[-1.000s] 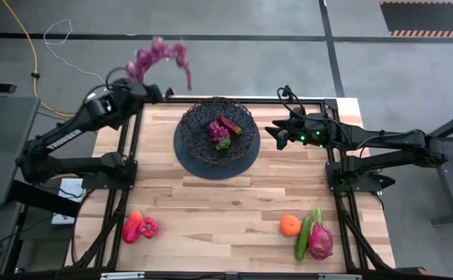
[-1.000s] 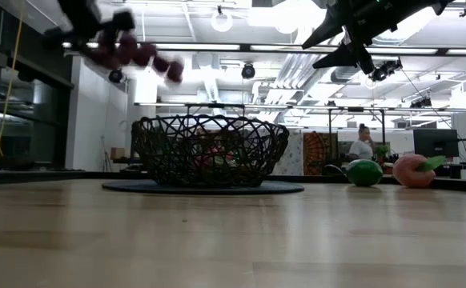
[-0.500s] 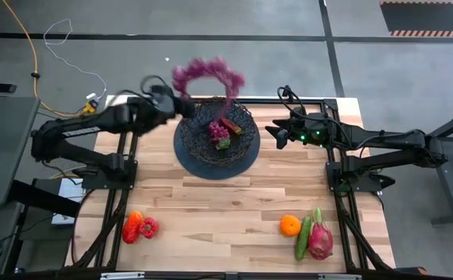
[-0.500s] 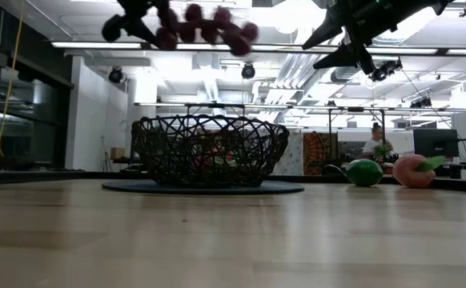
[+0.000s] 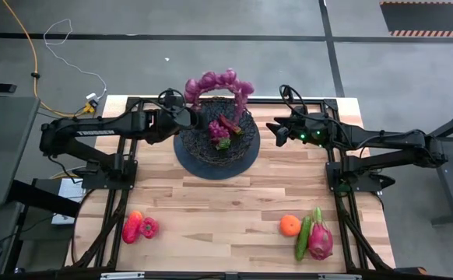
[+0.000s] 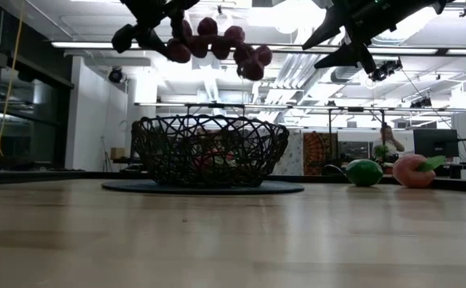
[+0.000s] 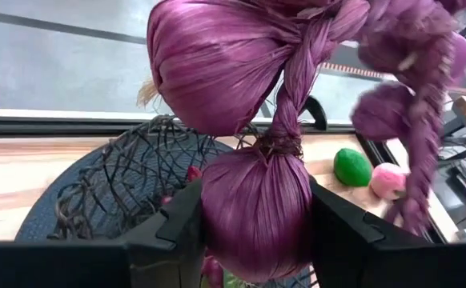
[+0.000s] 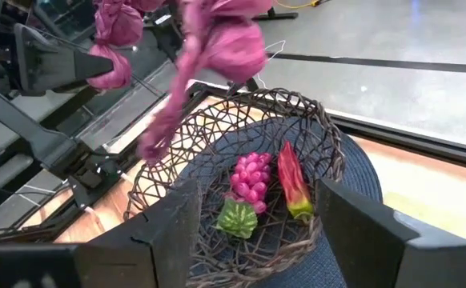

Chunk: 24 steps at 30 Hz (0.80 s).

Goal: Build produce basket
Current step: Put the purple garlic into the wire basket

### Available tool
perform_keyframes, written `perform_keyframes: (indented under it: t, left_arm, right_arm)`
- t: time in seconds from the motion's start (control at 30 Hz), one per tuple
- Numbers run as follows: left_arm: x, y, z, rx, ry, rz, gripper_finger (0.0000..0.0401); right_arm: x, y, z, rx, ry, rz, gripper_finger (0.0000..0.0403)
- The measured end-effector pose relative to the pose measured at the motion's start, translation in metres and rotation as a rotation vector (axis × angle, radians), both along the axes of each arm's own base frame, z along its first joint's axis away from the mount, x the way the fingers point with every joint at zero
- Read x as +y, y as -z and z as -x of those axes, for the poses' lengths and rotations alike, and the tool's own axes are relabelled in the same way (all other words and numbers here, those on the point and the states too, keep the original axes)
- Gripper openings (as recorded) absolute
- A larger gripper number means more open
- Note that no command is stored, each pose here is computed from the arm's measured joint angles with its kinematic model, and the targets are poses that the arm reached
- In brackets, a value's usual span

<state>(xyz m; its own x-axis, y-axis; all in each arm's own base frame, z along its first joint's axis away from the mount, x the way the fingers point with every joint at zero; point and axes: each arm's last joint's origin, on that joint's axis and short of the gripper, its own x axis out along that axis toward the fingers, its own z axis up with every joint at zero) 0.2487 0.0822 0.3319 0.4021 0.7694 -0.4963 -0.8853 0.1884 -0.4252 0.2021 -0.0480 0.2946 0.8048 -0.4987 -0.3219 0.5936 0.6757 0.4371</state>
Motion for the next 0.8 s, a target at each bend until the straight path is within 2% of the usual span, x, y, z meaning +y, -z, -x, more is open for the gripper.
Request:
perform_keyframes:
  t: [0.23, 0.43, 0.6, 0.8]
  left_arm:
    - [0.0, 0.0, 0.0, 0.008, 0.005, -0.001, 0.0157]
    - [0.0, 0.001, 0.001, 0.019, 0.007, 0.003, 0.0158]
    - [-0.002, 0.004, 0.004, 0.034, -0.01, 0.036, 0.0159]
    - [-0.016, 0.025, 0.003, 0.025, -0.013, 0.099, 0.0159]
  right_arm:
    - [0.0, 0.0, 0.0, 0.012, -0.004, 0.022, 0.0239]
    - [-0.002, -0.004, 0.0, -0.012, 0.042, 0.061, 0.0239]
    - [-0.002, -0.007, 0.0, -0.033, 0.049, 0.085, 0.0239]
    - [-0.002, -0.008, 0.001, -0.029, 0.053, 0.102, 0.0239]
